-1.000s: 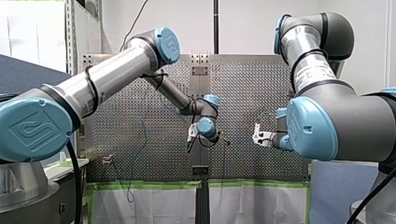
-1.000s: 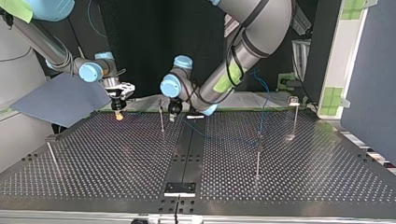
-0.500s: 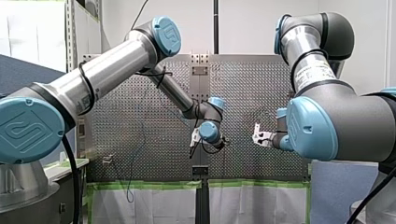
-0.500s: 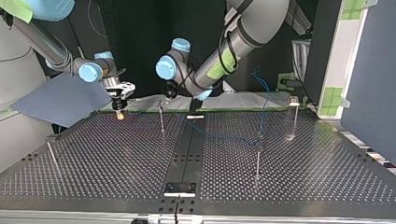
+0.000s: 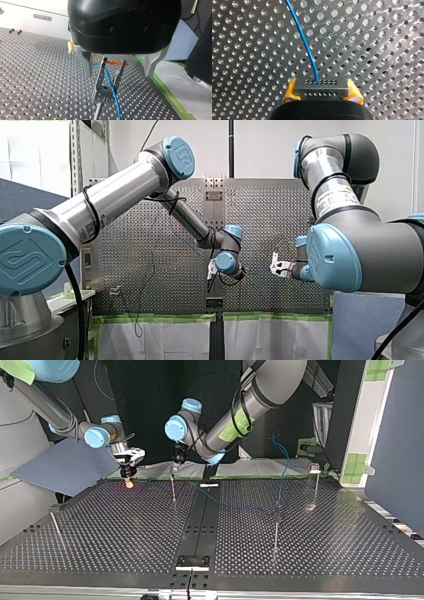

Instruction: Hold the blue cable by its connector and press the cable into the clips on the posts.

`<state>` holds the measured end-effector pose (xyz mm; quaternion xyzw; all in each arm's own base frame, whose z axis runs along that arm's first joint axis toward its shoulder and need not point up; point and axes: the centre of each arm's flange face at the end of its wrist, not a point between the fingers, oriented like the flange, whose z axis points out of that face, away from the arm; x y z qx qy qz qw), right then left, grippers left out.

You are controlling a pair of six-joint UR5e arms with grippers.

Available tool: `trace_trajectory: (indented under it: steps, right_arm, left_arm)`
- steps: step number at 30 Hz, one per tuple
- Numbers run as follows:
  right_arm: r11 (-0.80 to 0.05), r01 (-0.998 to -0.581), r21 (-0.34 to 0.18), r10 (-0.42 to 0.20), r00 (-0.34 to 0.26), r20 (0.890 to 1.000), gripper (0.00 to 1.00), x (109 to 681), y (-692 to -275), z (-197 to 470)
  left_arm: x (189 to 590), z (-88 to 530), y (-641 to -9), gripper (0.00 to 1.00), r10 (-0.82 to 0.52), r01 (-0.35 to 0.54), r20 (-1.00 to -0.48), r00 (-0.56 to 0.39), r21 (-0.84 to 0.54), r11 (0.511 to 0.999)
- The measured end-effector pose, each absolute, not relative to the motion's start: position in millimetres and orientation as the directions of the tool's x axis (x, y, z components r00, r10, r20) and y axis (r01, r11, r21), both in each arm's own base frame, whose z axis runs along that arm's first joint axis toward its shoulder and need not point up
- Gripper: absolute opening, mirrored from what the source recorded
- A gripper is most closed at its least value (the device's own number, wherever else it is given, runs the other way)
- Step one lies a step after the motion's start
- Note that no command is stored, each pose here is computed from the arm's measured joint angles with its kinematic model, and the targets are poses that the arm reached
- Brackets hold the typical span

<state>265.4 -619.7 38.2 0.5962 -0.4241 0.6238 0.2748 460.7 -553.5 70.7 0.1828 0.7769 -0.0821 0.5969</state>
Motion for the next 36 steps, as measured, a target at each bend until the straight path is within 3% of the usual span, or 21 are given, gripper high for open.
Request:
trace_trajectory:
  steps: [36]
  right_arm:
    - [-0.482, -0.85, -0.213, -0.174, -0.145, 0.974, 0.0, 261.3, -620.5, 36.6]
  left_arm:
    - [454.6, 79.6, -548.9, 1.0, 0.141, 0.348, -0.968, -0.207, 0.062, 0.936]
